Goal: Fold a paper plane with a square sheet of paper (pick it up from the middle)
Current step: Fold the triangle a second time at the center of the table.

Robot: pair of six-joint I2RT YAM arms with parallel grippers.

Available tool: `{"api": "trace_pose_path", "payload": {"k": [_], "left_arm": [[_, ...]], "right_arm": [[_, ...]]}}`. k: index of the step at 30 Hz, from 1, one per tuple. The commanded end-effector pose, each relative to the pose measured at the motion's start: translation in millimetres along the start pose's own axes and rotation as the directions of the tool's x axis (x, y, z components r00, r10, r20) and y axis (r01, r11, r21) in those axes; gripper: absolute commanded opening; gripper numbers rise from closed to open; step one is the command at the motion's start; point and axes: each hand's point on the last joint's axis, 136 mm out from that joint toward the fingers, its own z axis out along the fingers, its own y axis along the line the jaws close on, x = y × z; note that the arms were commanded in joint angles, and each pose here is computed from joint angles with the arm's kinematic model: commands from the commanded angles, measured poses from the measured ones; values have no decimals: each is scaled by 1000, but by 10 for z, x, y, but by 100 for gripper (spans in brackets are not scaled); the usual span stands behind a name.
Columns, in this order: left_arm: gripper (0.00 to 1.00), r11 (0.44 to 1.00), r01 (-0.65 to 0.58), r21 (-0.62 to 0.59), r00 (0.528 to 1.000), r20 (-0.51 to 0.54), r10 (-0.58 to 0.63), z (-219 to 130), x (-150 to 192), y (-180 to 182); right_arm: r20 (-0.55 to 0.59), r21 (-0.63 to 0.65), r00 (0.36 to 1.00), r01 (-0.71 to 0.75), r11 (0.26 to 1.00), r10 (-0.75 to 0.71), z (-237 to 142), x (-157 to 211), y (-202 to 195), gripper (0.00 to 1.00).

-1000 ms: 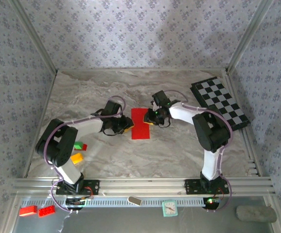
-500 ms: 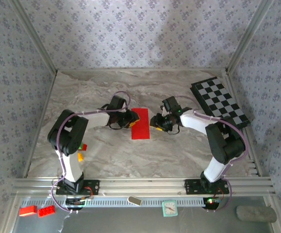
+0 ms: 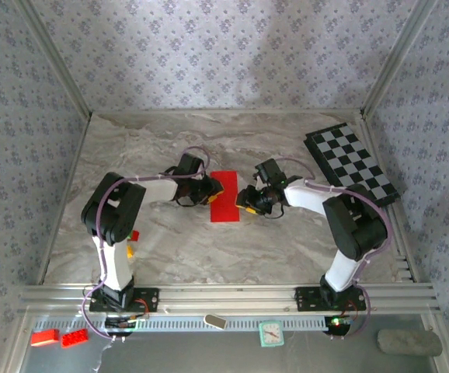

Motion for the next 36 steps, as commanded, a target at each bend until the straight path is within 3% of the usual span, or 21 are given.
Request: {"api": "trace_pose_path", "payload": {"k": [1,23,36], "left_arm": [[35,991,89,-98,996,11,-88,49,55,371],[35,984,126,-127,992,21,-124,32,99,454],[35,984,123,-125,992,16,-122,34,102,446]], "right_arm": [[-42,-14,999,-23,1000,22,67,104,14,43],[-96,43,995,-23,999,27,197,263,-101,43],[-95,-80,995,-37,996,30,124,215,95,36]]}}
